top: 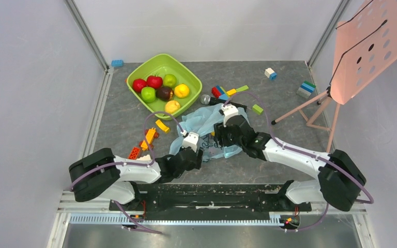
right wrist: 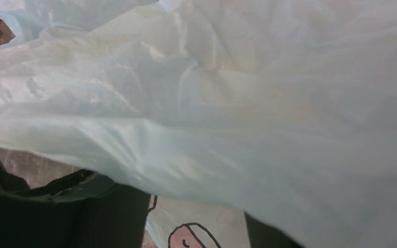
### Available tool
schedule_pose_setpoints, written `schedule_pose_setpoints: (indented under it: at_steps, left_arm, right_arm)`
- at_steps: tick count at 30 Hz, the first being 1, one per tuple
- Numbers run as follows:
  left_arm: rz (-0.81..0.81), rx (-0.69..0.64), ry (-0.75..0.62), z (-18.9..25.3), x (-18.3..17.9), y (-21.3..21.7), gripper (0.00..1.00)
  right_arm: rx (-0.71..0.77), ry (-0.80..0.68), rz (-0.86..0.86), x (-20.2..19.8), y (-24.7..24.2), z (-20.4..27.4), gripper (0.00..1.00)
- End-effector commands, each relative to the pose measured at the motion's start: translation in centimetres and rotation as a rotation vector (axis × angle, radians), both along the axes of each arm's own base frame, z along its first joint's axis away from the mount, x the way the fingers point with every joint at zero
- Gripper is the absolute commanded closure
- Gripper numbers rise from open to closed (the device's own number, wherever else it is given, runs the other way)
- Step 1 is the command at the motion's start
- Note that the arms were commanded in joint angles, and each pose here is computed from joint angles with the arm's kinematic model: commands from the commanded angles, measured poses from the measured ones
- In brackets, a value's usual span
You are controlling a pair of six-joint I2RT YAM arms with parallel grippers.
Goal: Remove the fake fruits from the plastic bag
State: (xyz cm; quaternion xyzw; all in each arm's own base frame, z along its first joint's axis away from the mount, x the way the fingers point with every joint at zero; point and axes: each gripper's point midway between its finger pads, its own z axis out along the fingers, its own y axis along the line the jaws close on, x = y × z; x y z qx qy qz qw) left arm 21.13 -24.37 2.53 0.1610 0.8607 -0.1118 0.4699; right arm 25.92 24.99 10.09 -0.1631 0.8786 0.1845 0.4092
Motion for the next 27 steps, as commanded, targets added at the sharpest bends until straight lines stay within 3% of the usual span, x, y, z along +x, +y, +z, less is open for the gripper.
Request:
schedule_pose_setpoints:
  at_steps: [1,7,17,27]
  left_arm:
    - [0.016,-0.093,-0.031,1.7,0.5,-0.8,0.19]
    - [0.000,-0.080,-0.034,1.3,0.3,-0.5,0.19]
    - [-0.007,-0.073,-0.033,1.0,0.2,-0.5,0.20]
    - [-0.013,-0.072,-0.033,1.1,0.3,-0.8,0.19]
  right_arm:
    - [-0.102,-0.142,0.072,2.8,0.8,2.6,0.31]
    - [-0.327,-0.206,0.343,3.4,1.5,2.0,0.16]
    - [-0.539,-0.250,0.524,5.7,1.2,-0.3,0.13]
    - [-0.583,-0.155,0.609,8.1,0.7,-3.9,0.14]
